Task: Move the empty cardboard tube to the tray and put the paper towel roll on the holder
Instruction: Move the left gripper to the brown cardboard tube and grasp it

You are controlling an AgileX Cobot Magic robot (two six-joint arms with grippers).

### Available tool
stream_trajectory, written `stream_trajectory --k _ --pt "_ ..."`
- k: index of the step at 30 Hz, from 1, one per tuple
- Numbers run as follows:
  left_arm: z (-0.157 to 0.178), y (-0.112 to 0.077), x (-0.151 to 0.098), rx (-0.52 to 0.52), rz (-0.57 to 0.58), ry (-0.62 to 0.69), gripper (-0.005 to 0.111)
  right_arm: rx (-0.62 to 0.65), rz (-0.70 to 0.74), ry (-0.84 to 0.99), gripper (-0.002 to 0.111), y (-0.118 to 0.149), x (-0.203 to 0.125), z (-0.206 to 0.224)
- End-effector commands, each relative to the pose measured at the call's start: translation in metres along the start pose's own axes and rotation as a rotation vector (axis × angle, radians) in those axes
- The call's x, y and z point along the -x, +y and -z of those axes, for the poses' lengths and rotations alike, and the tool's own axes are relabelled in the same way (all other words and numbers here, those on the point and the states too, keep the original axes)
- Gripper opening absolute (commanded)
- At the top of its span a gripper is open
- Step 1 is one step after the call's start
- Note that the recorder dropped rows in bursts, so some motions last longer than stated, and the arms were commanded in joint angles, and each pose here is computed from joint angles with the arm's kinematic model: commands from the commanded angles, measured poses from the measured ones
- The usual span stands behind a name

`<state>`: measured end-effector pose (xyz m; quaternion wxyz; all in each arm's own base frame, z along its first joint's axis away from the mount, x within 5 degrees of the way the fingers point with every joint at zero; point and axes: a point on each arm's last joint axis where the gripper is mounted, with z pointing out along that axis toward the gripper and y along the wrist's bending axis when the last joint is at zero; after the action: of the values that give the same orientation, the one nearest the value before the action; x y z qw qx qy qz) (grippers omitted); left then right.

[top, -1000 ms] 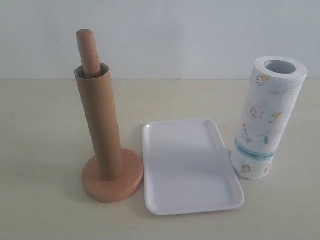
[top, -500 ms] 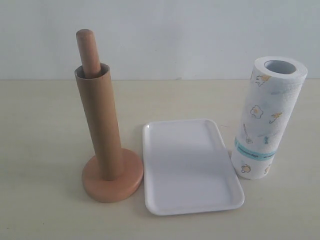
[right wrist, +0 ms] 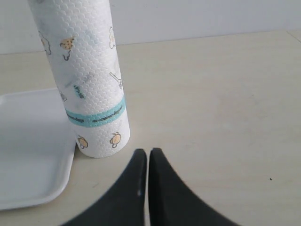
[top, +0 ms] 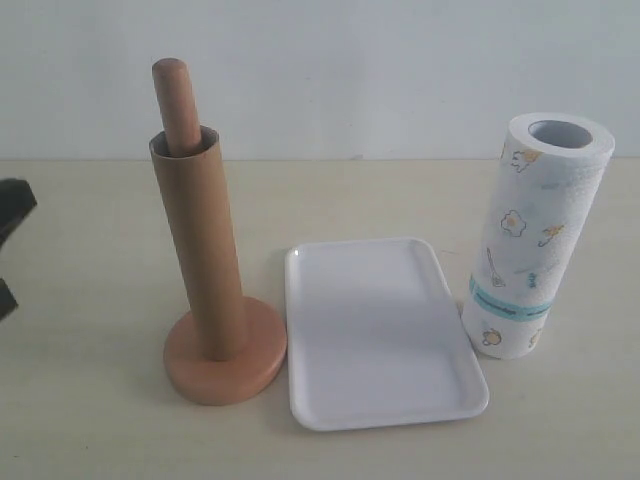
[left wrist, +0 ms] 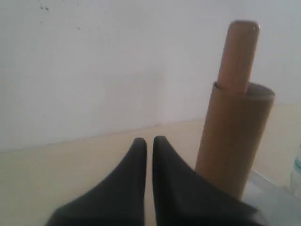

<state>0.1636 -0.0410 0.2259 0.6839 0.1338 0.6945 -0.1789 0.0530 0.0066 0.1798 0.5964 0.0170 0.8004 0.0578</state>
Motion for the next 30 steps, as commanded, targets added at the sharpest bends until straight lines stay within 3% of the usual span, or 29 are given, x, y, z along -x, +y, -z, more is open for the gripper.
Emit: stream_trajectory --k 1,5,7,10,11,13,30 --pt "-0.004 -0.008 -0.025 -0.136 -0.029 0.066 0.004 -0.003 0.002 -0.01 0.001 0.0 0.001 0.0" --pt "-0.02 -0.013 -0.046 -0.295 0.018 0.213 0.004 -0.003 0.002 -0.01 0.001 0.0 0.001 0.0" --pt "-0.025 -0.014 -0.054 -0.352 0.03 0.227 0.012 -0.003 0.002 -0.01 0.001 0.0 0.001 0.0" --pt "-0.029 -0.017 -0.059 -0.43 -0.018 0.158 0.063 -0.003 0.002 -0.01 0.001 0.0 0.001 0.0" --pt "-0.033 -0.014 -0.062 -0.414 -0.013 0.166 0.087 -0.003 0.002 -0.01 0.001 0.0 0.001 0.0" --pt "-0.043 -0.01 -0.064 -0.414 -0.011 0.168 0.1 -0.003 0.002 -0.01 0.001 0.0 0.001 0.0" --pt "-0.089 0.003 -0.058 -0.453 -0.023 0.125 0.101 -0.003 0.002 -0.01 0.001 0.0 0.001 0.0"
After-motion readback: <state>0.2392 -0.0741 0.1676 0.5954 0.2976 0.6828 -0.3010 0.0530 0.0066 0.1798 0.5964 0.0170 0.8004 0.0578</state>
